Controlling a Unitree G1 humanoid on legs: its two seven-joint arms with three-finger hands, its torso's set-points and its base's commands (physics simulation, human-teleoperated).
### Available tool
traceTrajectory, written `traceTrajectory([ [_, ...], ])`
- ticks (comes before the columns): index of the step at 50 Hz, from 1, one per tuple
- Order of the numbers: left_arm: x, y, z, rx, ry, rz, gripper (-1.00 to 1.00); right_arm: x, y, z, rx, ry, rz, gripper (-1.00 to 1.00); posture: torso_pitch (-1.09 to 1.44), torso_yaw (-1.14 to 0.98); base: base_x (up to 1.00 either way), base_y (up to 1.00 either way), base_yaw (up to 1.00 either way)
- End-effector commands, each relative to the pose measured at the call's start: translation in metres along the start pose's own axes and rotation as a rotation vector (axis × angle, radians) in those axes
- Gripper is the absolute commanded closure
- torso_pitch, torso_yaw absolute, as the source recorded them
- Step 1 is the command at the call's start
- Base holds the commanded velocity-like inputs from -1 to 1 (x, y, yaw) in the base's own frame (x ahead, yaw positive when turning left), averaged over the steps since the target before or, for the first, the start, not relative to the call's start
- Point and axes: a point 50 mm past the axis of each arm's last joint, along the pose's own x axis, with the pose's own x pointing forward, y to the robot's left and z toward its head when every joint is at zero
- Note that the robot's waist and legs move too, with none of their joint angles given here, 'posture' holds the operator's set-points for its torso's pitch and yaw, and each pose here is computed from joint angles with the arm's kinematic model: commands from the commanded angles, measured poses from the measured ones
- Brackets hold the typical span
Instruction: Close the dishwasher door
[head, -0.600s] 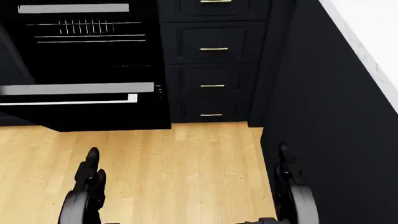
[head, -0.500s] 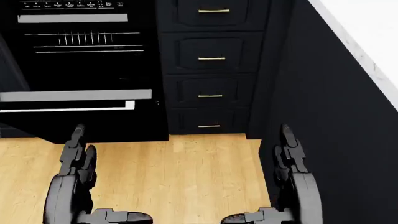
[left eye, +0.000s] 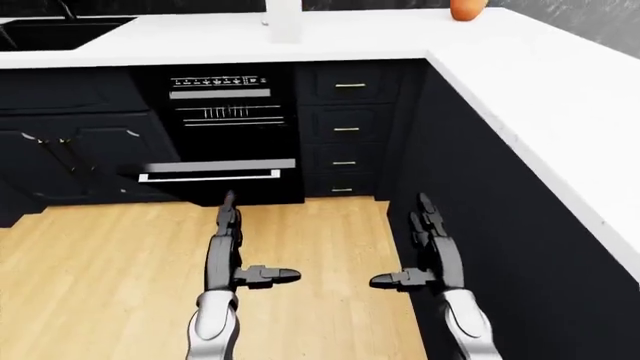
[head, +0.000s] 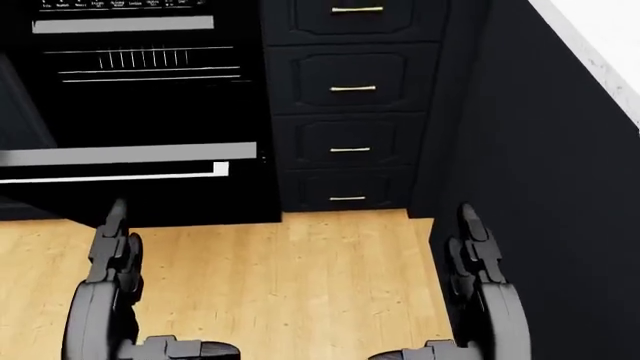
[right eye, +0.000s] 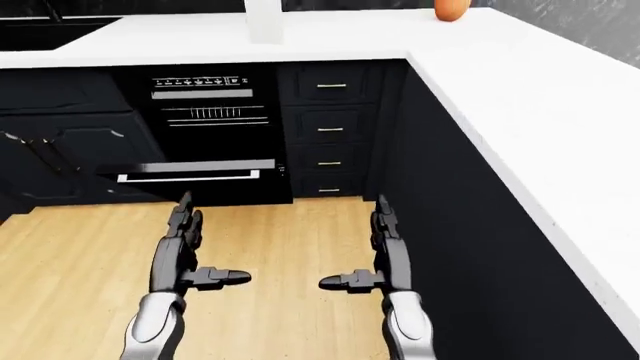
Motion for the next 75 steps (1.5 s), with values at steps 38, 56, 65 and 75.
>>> traceTrajectory([
  [38, -0.0011, -0.0006, 0.0174, -0.007, -0.069, -0.006, -1.0, 0.0029, 0.0043, 0.0181, 0.0, -0.085, 0.031, -1.0, 0.0, 0.0, 0.0, 0.19, 0.0],
  [56, -0.0004, -0.0004, 0.0166, -0.014, -0.062, -0.009, -1.0, 0.0056, 0.0041, 0.0144, -0.005, -0.076, 0.029, -1.0, 0.0, 0.0, 0.0, 0.2, 0.0],
  [65, 0.0001, -0.0007, 0.016, -0.014, -0.062, -0.01, -1.0, 0.0048, 0.0044, 0.0154, -0.003, -0.078, 0.032, -1.0, 0.0, 0.0, 0.0, 0.2, 0.0],
  [75, -0.001, -0.0017, 0.0161, -0.013, -0.064, -0.012, -1.0, 0.0035, 0.0047, 0.0162, -0.008, -0.083, 0.034, -1.0, 0.0, 0.0, 0.0, 0.2, 0.0],
])
